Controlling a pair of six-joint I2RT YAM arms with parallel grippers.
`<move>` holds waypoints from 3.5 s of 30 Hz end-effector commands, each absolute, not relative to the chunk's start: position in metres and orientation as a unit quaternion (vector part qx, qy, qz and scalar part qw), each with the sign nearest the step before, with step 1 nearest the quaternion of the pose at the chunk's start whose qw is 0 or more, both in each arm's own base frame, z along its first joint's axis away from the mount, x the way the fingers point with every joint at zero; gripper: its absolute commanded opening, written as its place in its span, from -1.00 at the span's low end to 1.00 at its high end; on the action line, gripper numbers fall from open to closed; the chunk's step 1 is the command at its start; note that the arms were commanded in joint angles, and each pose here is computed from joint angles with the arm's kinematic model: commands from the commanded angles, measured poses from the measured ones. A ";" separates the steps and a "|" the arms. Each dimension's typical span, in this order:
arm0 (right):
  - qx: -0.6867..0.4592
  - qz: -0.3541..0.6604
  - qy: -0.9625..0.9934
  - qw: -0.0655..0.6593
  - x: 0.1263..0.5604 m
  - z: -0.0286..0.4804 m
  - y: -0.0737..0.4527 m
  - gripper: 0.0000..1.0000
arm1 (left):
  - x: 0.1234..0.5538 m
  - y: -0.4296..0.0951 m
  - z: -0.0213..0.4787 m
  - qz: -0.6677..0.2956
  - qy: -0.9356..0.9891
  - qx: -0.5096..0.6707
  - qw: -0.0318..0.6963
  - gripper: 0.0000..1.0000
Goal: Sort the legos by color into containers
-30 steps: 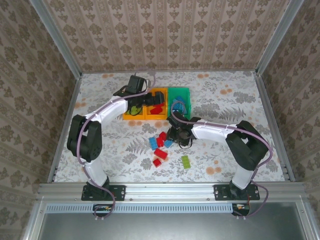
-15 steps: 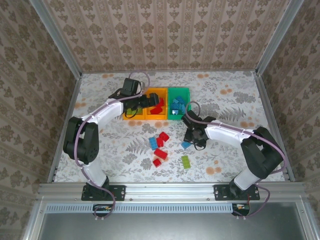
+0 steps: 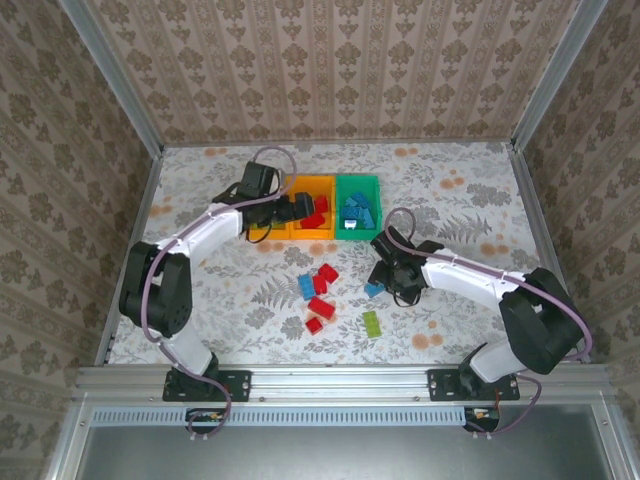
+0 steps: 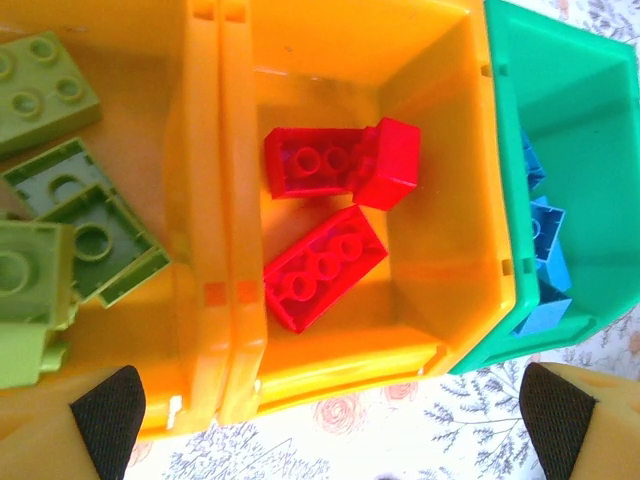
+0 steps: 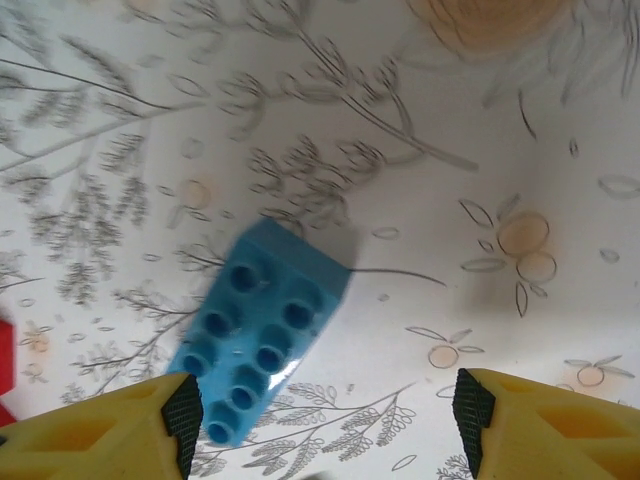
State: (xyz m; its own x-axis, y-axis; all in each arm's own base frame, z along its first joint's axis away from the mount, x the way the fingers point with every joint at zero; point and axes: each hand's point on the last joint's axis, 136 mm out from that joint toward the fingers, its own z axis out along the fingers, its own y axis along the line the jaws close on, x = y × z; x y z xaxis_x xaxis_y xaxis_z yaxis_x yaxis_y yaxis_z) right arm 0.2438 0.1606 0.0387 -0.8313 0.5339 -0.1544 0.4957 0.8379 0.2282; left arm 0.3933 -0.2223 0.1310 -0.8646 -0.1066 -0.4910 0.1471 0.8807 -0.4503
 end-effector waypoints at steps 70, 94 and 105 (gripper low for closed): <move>0.126 0.092 0.958 0.239 0.442 0.125 0.204 -0.41 | 0.320 -0.180 0.075 -0.180 0.966 0.000 0.183 1.00; 0.053 0.136 0.954 0.262 0.435 0.150 0.241 0.49 | 0.281 -0.186 0.048 -0.167 0.979 -0.048 0.105 1.00; -0.081 0.135 0.964 0.214 0.316 0.111 0.335 0.39 | 0.290 -0.107 0.055 -0.131 0.973 -0.132 0.138 1.00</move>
